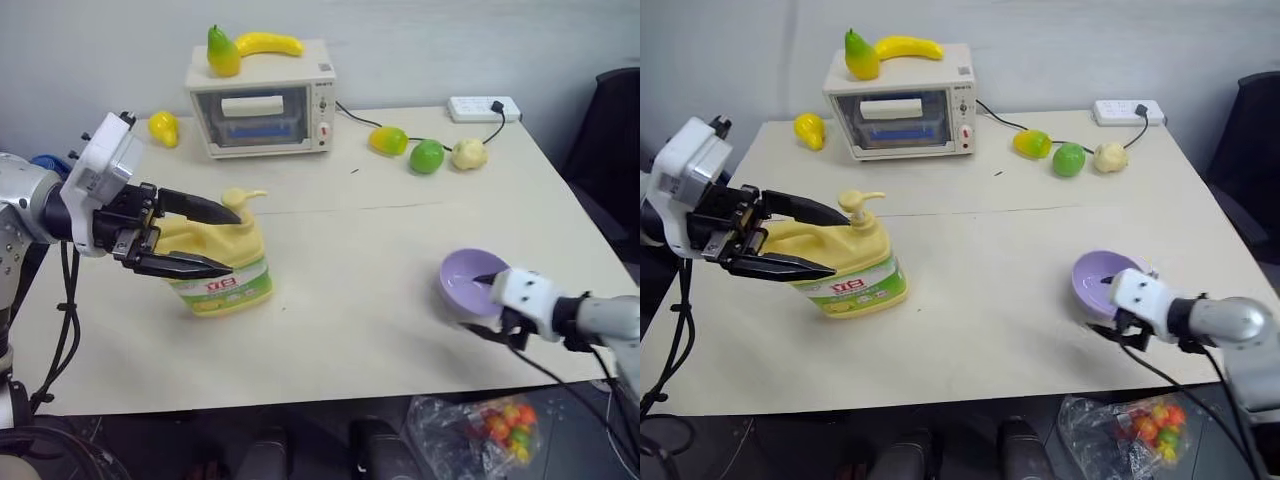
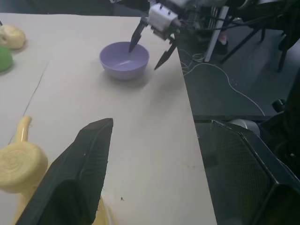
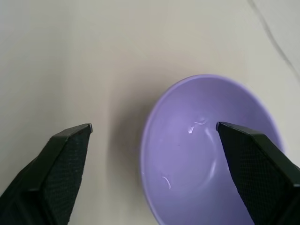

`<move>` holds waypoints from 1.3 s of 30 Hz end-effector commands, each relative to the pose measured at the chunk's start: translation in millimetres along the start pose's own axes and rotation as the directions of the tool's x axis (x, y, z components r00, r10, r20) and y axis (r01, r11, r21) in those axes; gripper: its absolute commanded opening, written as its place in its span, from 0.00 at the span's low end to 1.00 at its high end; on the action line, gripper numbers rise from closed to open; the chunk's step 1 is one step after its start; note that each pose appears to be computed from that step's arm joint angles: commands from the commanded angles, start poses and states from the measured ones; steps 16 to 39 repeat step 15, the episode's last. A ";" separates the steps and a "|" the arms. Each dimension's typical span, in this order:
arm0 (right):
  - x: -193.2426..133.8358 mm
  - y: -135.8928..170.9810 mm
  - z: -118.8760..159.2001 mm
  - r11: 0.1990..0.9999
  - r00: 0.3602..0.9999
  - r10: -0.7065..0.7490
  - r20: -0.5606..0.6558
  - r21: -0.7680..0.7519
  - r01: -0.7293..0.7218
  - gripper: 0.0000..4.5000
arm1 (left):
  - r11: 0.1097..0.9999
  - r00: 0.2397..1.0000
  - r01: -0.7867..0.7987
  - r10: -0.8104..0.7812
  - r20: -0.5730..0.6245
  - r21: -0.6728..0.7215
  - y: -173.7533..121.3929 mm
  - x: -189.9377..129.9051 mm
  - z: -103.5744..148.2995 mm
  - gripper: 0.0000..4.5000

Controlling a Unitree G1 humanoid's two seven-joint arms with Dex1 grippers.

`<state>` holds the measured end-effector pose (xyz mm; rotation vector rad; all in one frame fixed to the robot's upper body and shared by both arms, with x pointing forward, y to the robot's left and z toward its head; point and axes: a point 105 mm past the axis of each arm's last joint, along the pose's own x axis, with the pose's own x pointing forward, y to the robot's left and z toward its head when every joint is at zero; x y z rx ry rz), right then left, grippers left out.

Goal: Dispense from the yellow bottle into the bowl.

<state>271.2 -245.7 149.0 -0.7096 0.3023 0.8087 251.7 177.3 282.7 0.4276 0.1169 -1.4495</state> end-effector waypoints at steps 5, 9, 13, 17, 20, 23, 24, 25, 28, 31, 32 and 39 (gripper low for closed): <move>-102.4 -0.6 44.9 0.958 0.980 -0.058 0.193 0.285 0.001 1.00 | 0.968 0.968 -0.247 0.245 -0.047 -0.052 -3.8 -56.2 -8.2 0.86; -131.5 14.2 31.7 0.916 0.984 -0.027 0.178 0.398 -0.047 1.00 | 0.936 0.935 -0.349 0.344 -0.087 -0.046 -9.4 -75.3 -15.8 0.99; -143.5 11.8 20.0 0.901 0.987 -0.051 0.149 0.434 -0.019 1.00 | 0.925 0.927 -0.372 0.365 -0.087 -0.082 -17.0 -80.8 -22.0 0.99; -142.7 8.4 15.2 0.904 0.990 -0.061 0.129 0.428 0.000 1.00 | 0.924 0.927 -0.373 0.367 -0.080 -0.087 -18.1 -79.6 -24.4 0.99; -142.7 8.4 15.2 0.904 0.990 -0.061 0.129 0.428 0.000 1.00 | 0.924 0.927 -0.373 0.367 -0.080 -0.087 -18.1 -79.6 -24.4 0.99; -142.7 8.4 15.2 0.904 0.990 -0.061 0.129 0.428 0.000 1.00 | 0.924 0.927 -0.373 0.367 -0.080 -0.087 -18.1 -79.6 -24.4 0.99; -142.7 8.4 15.2 0.904 0.990 -0.061 0.129 0.428 0.000 1.00 | 0.924 0.927 -0.373 0.367 -0.080 -0.087 -18.1 -79.6 -24.4 0.99; -142.7 8.4 15.2 0.904 0.990 -0.061 0.129 0.428 0.000 1.00 | 0.924 0.927 -0.373 0.367 -0.080 -0.087 -18.1 -79.6 -24.4 0.99; -142.7 8.4 15.2 0.904 0.990 -0.061 0.129 0.428 0.000 1.00 | 0.924 0.927 -0.373 0.367 -0.080 -0.087 -18.1 -79.6 -24.4 0.99; -142.7 8.4 15.2 0.904 0.990 -0.061 0.129 0.428 0.000 1.00 | 0.924 0.927 -0.373 0.367 -0.080 -0.087 -18.1 -79.6 -24.4 0.99; -142.7 8.4 15.2 0.904 0.990 -0.061 0.129 0.428 0.000 1.00 | 0.924 0.927 -0.373 0.367 -0.080 -0.087 -18.1 -79.6 -24.4 0.99; -142.7 8.4 15.2 0.904 0.990 -0.061 0.129 0.428 0.000 1.00 | 0.924 0.927 -0.373 0.367 -0.080 -0.087 -18.1 -79.6 -24.4 0.99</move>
